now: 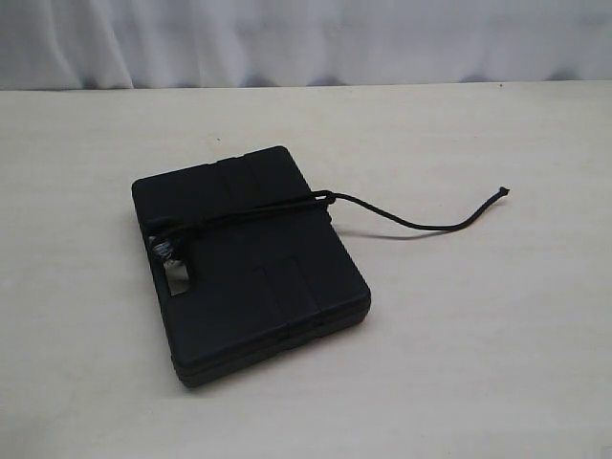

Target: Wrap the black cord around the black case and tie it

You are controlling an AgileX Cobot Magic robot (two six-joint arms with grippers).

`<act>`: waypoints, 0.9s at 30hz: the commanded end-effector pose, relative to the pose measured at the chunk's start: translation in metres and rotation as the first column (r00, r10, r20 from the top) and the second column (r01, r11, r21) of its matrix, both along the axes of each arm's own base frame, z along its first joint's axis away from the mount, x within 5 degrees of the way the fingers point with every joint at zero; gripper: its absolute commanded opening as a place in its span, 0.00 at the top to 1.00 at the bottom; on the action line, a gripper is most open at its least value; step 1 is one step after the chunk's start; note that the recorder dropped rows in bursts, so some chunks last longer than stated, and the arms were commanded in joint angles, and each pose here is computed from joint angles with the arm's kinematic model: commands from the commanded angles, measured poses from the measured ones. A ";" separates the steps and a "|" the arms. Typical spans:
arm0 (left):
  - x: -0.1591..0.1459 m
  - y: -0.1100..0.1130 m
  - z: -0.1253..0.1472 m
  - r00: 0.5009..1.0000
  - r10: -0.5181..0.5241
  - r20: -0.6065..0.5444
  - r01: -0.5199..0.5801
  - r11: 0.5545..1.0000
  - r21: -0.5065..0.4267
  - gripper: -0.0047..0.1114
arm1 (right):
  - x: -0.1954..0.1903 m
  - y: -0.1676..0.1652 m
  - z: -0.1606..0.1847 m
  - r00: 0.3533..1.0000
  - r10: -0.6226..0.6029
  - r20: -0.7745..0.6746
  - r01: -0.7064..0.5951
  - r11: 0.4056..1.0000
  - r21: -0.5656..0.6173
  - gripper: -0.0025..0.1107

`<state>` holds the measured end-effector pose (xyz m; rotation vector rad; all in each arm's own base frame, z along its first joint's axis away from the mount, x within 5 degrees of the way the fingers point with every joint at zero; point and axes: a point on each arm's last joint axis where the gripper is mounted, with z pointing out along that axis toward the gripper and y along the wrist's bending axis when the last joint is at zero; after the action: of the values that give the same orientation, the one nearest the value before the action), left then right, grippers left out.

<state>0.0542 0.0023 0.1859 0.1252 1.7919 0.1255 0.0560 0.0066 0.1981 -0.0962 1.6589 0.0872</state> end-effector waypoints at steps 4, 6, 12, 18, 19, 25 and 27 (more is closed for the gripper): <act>0.000 0.000 -0.001 1.000 0.003 0.003 -0.003 1.000 -0.003 0.96 | -0.003 -0.001 -0.016 0.987 -0.012 -0.160 0.005 0.999 -0.041 0.94; 0.000 0.000 -0.001 1.000 0.003 0.003 -0.003 1.000 -0.003 0.96 | -0.003 -0.001 -0.016 0.987 -0.012 -0.160 0.005 0.999 -0.041 0.94; 0.000 0.000 -0.001 1.000 0.003 0.003 -0.003 1.000 -0.003 0.96 | -0.003 -0.001 -0.016 0.987 -0.012 -0.161 0.005 0.999 -0.041 0.94; 0.000 0.000 -0.001 1.000 0.003 0.003 -0.003 1.000 -0.003 0.96 | -0.003 -0.001 -0.016 0.987 -0.011 -0.161 0.005 0.999 -0.039 0.94; 0.000 0.000 -0.001 1.000 0.003 0.003 -0.003 1.000 -0.003 0.96 | -0.003 -0.001 -0.016 0.987 -0.011 -0.161 0.005 0.999 -0.039 0.94; 0.000 0.000 -0.001 1.000 0.003 0.003 -0.003 1.000 -0.003 0.96 | -0.003 -0.001 -0.016 0.987 -0.011 -0.161 0.005 0.999 -0.039 0.94; 0.000 0.000 -0.001 1.000 0.003 0.003 -0.003 1.000 -0.003 0.96 | -0.003 -0.001 -0.016 0.987 -0.011 -0.161 0.005 0.999 -0.039 0.94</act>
<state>0.0542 0.0023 0.1859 0.1252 1.7919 0.1255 0.0536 0.0061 0.1829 -0.1132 1.8236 0.0729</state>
